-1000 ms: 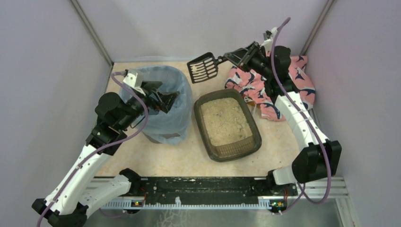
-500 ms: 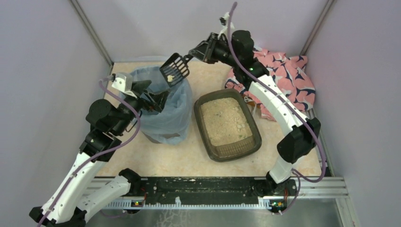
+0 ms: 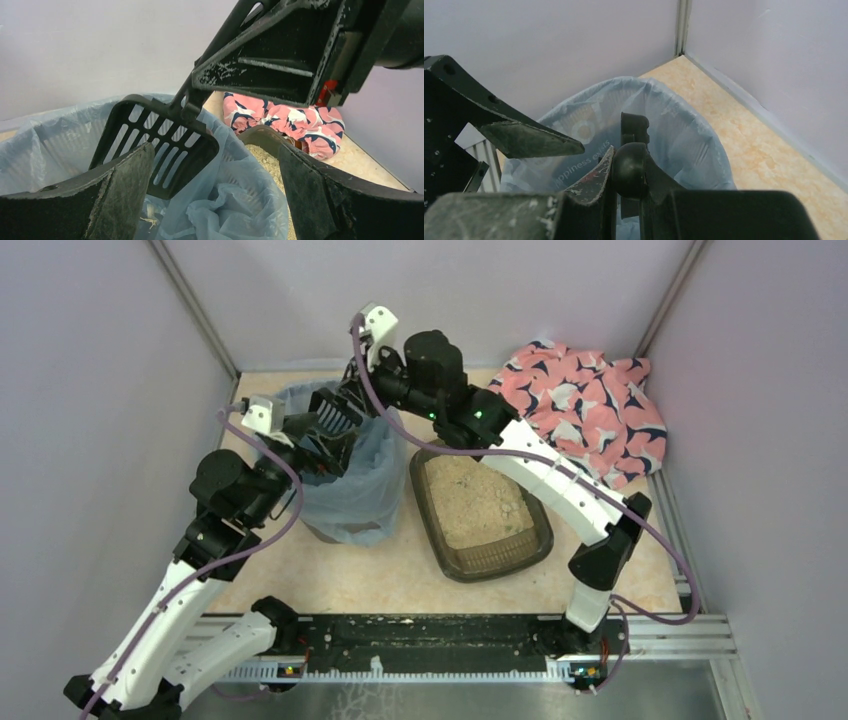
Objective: Clean the litter box
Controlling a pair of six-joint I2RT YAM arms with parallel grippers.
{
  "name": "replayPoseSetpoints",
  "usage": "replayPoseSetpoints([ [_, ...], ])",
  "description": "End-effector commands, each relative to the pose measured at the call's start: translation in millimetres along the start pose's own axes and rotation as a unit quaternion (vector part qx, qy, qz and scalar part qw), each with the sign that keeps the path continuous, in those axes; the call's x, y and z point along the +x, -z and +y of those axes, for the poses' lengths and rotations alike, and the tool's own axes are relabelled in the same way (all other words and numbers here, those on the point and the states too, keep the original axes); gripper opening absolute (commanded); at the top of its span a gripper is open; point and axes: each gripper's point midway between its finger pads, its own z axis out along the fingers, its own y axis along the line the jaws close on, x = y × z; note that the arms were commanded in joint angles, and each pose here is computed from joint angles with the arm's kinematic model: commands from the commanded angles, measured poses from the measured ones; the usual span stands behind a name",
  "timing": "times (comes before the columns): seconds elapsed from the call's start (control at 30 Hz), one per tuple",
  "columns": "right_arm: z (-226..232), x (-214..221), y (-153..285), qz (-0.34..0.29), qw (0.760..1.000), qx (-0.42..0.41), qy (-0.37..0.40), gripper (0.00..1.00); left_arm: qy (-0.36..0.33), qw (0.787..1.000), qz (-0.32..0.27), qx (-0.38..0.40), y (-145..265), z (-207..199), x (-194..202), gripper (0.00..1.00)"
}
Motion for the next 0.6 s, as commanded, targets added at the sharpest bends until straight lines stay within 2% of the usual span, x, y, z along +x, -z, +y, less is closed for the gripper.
replayPoseSetpoints([
  [0.0,-16.6,-35.9,12.3,-0.052,0.996,0.045,0.051,0.00,-0.005,1.000,-0.013,-0.008,0.2,4.1,-4.2,0.99],
  [0.17,-21.2,-75.6,44.9,-0.126,0.990,-0.029,-0.051,0.00,-0.007,1.000,-0.011,-0.010,-0.6,5.4,-2.3,0.99],
  [0.33,-74.2,-109.0,117.7,-0.232,0.952,-0.077,-0.184,0.00,-0.005,1.000,-0.007,-0.006,-2.0,3.8,-0.7,0.99],
  [0.4,-108.0,-105.6,150.5,-0.258,0.933,-0.077,-0.240,0.00,-0.004,1.000,-0.006,-0.003,-3.3,3.0,0.3,0.99],
  [0.47,-132.1,-90.0,172.5,-0.259,0.920,-0.074,-0.285,0.00,-0.003,1.000,-0.003,0.001,-5.6,1.4,2.0,0.99],
  [0.57,-175.3,-33.8,189.2,-0.213,0.919,0.025,-0.331,0.00,0.001,1.000,0.002,0.010,-7.5,-1.7,4.3,0.99],
])
